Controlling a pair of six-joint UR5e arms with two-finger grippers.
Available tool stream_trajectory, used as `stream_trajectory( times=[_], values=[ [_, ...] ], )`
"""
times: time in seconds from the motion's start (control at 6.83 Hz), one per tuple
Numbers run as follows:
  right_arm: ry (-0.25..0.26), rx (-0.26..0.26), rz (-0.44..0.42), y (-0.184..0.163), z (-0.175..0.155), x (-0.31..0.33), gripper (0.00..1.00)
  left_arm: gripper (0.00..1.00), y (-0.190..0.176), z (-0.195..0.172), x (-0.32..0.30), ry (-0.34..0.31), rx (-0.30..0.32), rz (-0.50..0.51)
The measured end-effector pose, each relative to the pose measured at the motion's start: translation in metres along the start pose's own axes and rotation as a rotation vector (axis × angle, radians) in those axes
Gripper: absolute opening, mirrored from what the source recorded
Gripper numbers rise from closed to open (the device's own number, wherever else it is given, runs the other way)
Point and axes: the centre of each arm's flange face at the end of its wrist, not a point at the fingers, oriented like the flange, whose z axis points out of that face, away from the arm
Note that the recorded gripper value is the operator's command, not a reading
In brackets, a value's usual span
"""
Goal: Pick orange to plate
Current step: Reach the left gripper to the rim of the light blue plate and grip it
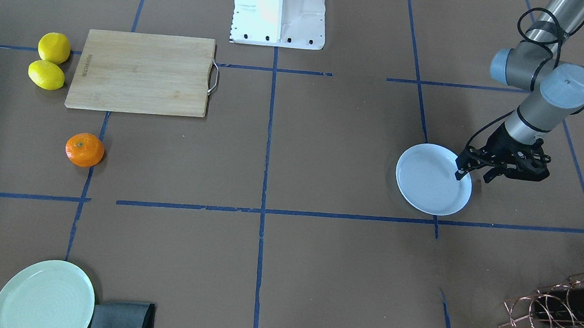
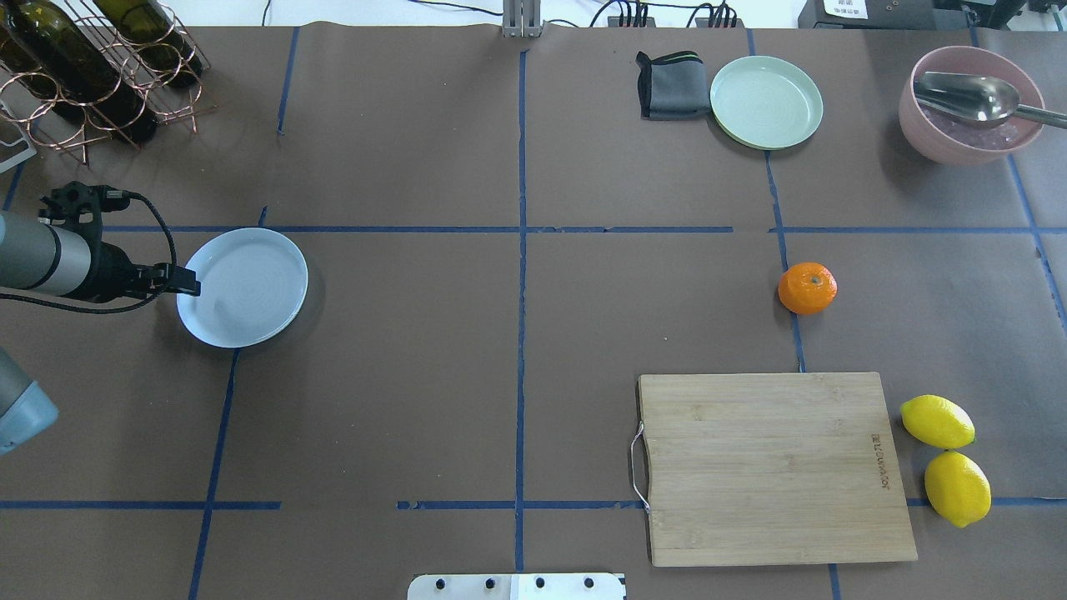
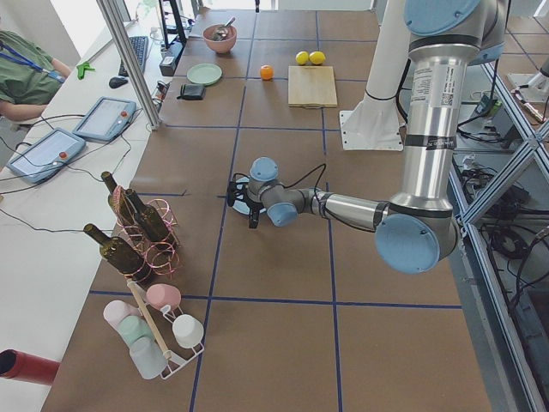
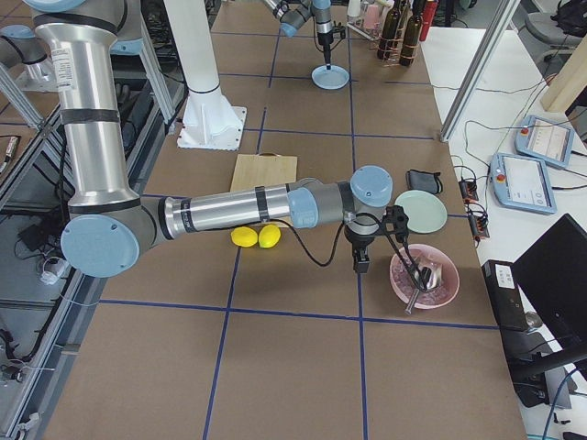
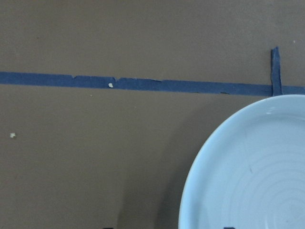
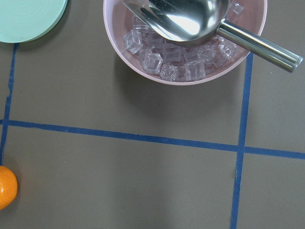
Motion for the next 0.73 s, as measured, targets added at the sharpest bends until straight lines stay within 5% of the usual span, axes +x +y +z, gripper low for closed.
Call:
stream_trajectory(
  times=[0.44, 0.73],
  values=[
    [0.0, -0.001, 0.002, 0.0006, 0.0006, 0.0008, 1.0, 0.03, 0.0008, 0.002, 0.0053, 0.001, 0.005, 0.008],
    [0.0, -0.002, 0.002, 0.0007, 0.0007, 0.0009, 1.0, 0.0, 0.0001, -0.0026, 0.0112, 0.01, 0.009, 0.015]
  ],
)
